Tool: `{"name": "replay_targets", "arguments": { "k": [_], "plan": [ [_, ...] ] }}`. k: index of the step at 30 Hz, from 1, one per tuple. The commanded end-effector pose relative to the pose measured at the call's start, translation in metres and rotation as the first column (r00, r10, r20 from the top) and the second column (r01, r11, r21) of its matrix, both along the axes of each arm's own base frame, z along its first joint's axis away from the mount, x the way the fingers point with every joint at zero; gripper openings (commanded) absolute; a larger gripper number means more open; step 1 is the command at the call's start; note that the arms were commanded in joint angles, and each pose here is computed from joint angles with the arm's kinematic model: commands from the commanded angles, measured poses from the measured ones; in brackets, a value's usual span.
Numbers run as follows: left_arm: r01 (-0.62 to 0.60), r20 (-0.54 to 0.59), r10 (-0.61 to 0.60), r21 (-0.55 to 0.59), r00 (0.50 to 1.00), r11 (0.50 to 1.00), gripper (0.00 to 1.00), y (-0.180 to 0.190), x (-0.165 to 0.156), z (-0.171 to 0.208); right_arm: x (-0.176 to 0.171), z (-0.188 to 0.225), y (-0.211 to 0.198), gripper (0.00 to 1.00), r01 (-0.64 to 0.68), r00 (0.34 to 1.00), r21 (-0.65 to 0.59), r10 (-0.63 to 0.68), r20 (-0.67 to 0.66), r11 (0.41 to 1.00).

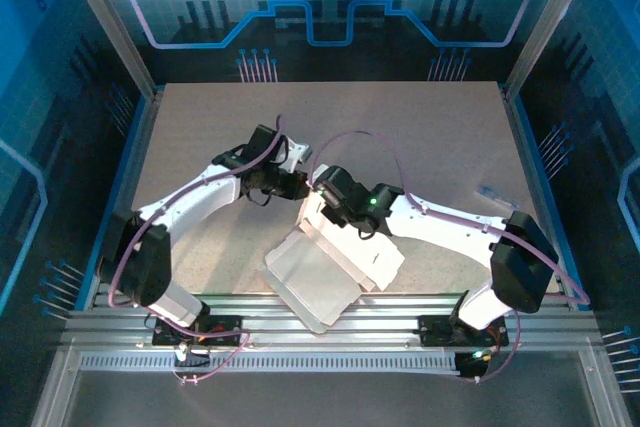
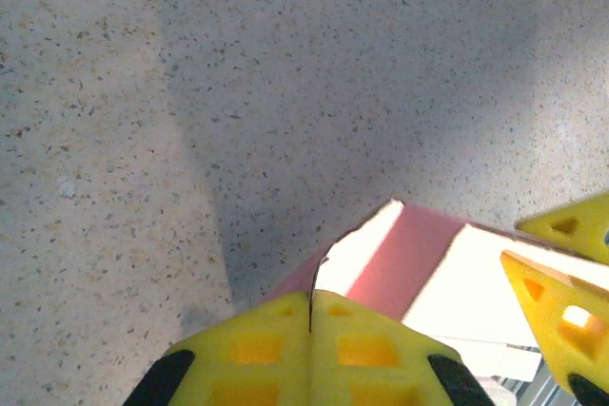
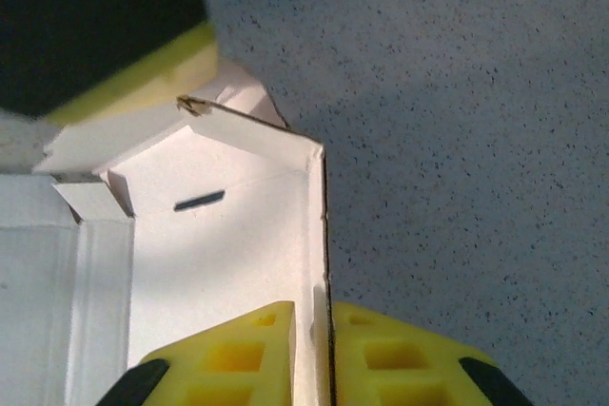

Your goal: Fold the paper box

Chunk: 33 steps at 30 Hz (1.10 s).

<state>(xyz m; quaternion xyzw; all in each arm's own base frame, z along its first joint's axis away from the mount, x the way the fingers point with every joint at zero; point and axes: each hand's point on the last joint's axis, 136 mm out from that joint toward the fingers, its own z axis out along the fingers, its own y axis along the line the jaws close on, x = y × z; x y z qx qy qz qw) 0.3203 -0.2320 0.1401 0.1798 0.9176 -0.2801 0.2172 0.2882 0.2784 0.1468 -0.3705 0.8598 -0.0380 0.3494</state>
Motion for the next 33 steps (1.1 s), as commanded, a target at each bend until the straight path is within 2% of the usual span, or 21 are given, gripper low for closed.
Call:
{"name": "replay_targets", "arguments": {
  "k": [1, 9, 12, 15, 19, 24, 30, 33],
  "plan": [
    [-0.029, 0.086, 0.031, -0.019, 0.996, 0.999, 0.00, -0.002, -0.001, 0.017, 0.002, 0.016, 0.012, 0.22, -0.006, 1.000, 0.064, 0.007, -0.008, 0.998],
    [-0.080, 0.208, 0.081, -0.015, 0.975, 0.997, 0.00, 0.002, -0.008, 0.019, 0.001, 0.043, 0.017, 0.39, -0.003, 0.997, 0.237, 0.021, -0.073, 0.972],
    [-0.082, 0.248, 0.085, -0.021, 0.965, 0.996, 0.00, 0.003, -0.011, 0.017, -0.003, 0.059, 0.019, 0.44, -0.006, 0.993, 0.327, 0.043, -0.108, 0.945],
    [-0.097, 0.257, 0.101, -0.028, 0.961, 0.995, 0.00, 0.005, -0.012, 0.014, -0.002, 0.074, 0.013, 0.48, 0.020, 0.985, 0.441, 0.057, -0.160, 0.897],
    [-0.101, 0.300, 0.110, -0.045, 0.948, 0.994, 0.03, 0.005, -0.011, 0.015, 0.009, 0.092, 0.000, 0.54, 0.077, 0.969, 0.589, 0.078, -0.233, 0.804],
    [-0.122, 0.356, 0.128, -0.041, 0.925, 0.992, 0.04, 0.005, -0.008, 0.016, 0.032, 0.088, -0.012, 0.57, 0.132, 0.949, 0.623, 0.084, -0.305, 0.771],
    [-0.130, 0.433, 0.130, -0.031, 0.892, 0.991, 0.05, 0.001, -0.005, 0.019, 0.058, 0.057, -0.014, 0.53, 0.209, 0.913, 0.620, 0.076, -0.401, 0.756],
    [-0.148, 0.434, 0.145, -0.028, 0.889, 0.989, 0.05, 0.002, -0.003, 0.012, 0.062, 0.044, -0.013, 0.50, 0.233, 0.904, 0.621, 0.069, -0.422, 0.748]
  ]
}}
